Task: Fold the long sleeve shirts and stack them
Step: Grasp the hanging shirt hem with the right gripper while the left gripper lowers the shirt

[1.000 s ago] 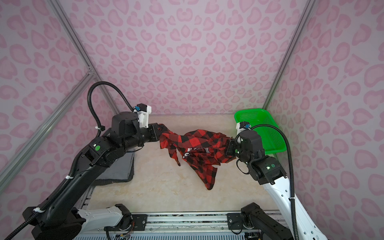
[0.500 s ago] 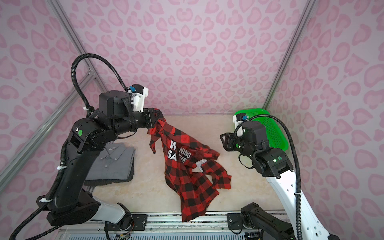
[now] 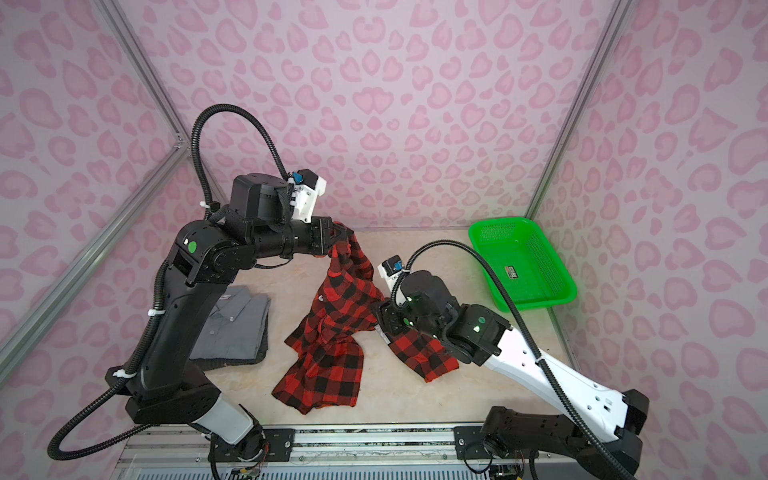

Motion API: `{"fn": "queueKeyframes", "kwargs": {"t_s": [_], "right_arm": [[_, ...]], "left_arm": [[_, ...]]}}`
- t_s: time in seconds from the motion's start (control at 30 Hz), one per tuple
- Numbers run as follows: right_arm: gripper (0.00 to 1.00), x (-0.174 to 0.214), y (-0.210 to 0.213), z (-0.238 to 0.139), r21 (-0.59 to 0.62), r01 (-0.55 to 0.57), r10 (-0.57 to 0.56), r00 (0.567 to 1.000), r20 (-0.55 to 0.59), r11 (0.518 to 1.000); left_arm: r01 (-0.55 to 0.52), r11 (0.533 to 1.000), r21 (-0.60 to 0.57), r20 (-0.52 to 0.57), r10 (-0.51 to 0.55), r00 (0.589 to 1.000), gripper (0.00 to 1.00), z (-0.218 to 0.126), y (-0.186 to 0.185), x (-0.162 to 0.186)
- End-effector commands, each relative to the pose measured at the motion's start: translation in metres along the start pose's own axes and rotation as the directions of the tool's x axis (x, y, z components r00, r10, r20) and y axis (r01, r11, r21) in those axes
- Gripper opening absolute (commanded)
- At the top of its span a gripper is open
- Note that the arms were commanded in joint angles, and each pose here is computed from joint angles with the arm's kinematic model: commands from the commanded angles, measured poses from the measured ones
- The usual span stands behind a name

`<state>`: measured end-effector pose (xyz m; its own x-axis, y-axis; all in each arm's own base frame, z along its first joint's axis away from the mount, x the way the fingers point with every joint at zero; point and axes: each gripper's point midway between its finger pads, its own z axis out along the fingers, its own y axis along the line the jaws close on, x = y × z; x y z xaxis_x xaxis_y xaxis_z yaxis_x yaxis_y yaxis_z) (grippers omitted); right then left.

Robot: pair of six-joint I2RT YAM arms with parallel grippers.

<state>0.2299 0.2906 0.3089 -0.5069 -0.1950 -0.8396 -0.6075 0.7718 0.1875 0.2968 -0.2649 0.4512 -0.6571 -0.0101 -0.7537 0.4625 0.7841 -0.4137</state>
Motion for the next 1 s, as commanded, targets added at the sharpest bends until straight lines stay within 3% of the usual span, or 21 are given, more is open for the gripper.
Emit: {"fn": "queueKeyframes", "kwargs": {"t_s": [0.0,0.23,0.4,0.53,0.63,0.7,0.73,0.97], "right_arm": [[0.65,-0.031,-0.002,0.017,0.110,-0.102,0.082,0.982,0.168,0.989],[0.66,-0.035,0.006,0.039,0.205,-0.179,0.119,0.955,0.272,0.962],[0.61,-0.031,0.011,0.058,0.198,-0.174,0.122,0.961,0.250,0.965],[0.43,-0.028,0.008,0.065,0.176,-0.179,0.134,0.961,0.240,0.968],[0.18,-0.028,0.002,0.067,0.133,-0.198,0.165,0.961,0.221,0.971],[0.06,-0.030,0.000,0.063,0.112,-0.198,0.171,0.961,0.218,0.974],[0.00,-0.032,-0.003,0.058,0.109,-0.200,0.172,0.959,0.223,0.974],[0.00,-0.026,-0.047,0.012,0.066,-0.276,0.254,0.938,0.235,0.959]], "left_arm": [[0.054,0.999,0.006,0.057,-0.054,0.997,0.03,0.006,-0.003,-0.012],[0.139,0.990,0.034,0.080,-0.142,0.987,0.03,0.016,-0.003,-0.010],[0.146,0.988,0.057,0.065,-0.150,0.987,0.03,0.020,-0.006,-0.004],[0.142,0.988,0.061,0.070,-0.146,0.987,0.03,0.018,-0.005,-0.001],[0.139,0.988,0.063,0.067,-0.144,0.987,0.03,0.018,-0.004,0.003],[0.132,0.990,0.057,0.064,-0.136,0.989,0.03,0.019,-0.002,0.005],[0.125,0.991,0.046,0.057,-0.128,0.990,0.07,0.020,0.000,0.008],[0.098,0.993,-0.069,0.032,-0.096,0.995,0.49,0.023,0.042,0.037]]}}
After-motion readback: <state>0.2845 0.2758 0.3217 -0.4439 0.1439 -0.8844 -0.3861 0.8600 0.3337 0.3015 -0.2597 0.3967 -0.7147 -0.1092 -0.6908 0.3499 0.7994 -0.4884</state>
